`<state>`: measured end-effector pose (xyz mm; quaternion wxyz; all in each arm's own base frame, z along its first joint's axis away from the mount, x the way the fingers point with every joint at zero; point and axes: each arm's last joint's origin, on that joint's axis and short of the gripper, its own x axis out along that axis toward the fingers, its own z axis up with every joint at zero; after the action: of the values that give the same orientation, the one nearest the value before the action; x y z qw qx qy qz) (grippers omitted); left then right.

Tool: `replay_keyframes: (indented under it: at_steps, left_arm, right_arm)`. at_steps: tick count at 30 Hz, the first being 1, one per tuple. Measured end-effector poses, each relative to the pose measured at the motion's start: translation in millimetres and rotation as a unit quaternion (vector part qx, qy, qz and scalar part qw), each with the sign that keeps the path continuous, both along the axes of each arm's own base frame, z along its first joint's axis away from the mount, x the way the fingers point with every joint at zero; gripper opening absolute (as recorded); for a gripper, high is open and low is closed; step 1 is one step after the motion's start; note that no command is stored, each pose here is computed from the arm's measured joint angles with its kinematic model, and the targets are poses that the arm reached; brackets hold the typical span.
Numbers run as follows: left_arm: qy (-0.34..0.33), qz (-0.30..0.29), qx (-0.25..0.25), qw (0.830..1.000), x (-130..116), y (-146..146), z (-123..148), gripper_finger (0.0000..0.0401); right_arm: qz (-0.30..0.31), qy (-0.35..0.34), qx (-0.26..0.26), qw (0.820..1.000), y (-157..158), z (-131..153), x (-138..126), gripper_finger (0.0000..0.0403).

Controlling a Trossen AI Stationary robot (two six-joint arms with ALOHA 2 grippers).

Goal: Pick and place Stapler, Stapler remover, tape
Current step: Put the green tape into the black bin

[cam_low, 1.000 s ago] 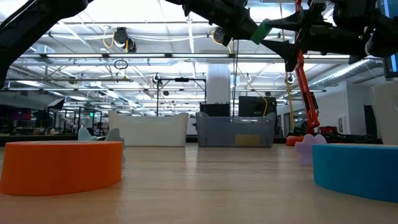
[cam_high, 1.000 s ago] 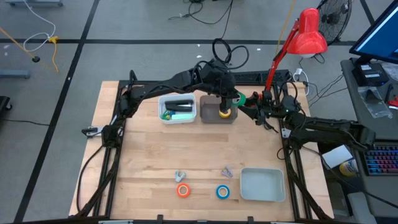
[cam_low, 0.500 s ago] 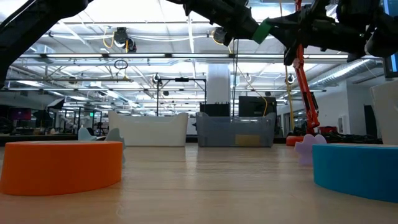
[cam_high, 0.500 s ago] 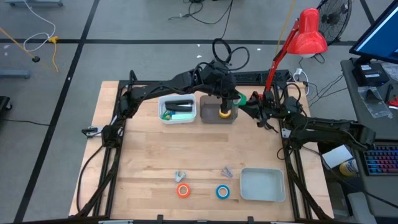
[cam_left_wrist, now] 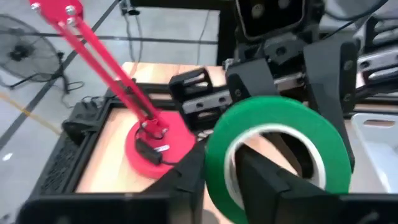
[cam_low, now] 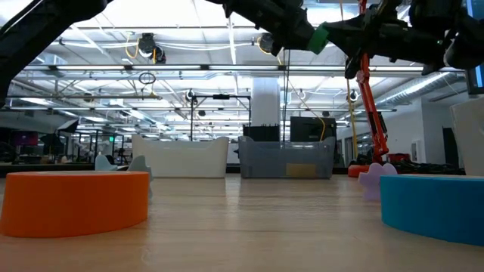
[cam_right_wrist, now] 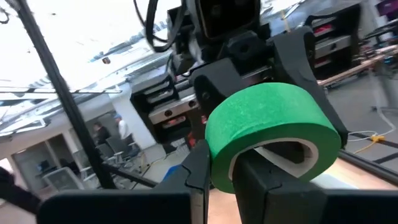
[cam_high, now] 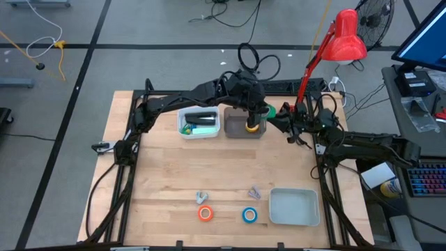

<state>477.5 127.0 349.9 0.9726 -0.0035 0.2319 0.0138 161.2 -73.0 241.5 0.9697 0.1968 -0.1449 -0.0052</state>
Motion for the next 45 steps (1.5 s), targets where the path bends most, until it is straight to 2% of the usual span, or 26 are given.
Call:
replay_keyframes:
  at_steps: [8,13,20,27,31,36,42,45]
  left_arm:
    - [0.049,0.052,0.010,0.997,-11,12,-3,0.0183]
    - [0.123,0.083,0.014,0.989,-40,27,4,0.0217]
    - [0.200,0.130,-0.009,0.971,-87,38,25,0.0230]
    - [0.211,0.098,-0.037,0.972,-111,28,42,0.0228]
    - [0.202,0.100,-0.039,0.973,-128,20,46,0.0228]
    - [0.125,0.120,-0.040,0.984,-159,4,51,0.0227]
    - [0.074,0.158,-0.049,0.983,-198,-19,36,0.0228]
    - [0.059,0.158,-0.052,0.984,-213,-30,26,0.0228]
  right_arm:
    - [-0.021,0.025,0.019,0.999,-2,-6,1,0.0035]
    - [-0.037,0.053,0.026,0.998,-4,-11,2,0.0035]
    - [-0.054,0.102,0.055,0.992,-4,-22,4,0.0035]
    - [-0.059,0.100,0.043,0.992,2,-18,9,0.0035]
    - [-0.069,0.099,0.025,0.992,6,-10,13,0.0035]
    - [-0.073,0.110,0.010,0.991,8,-1,18,0.0035]
    - [-0.074,0.175,-0.007,0.982,4,12,30,0.0035]
    - [-0.072,0.216,-0.013,0.974,0,17,40,0.0035]
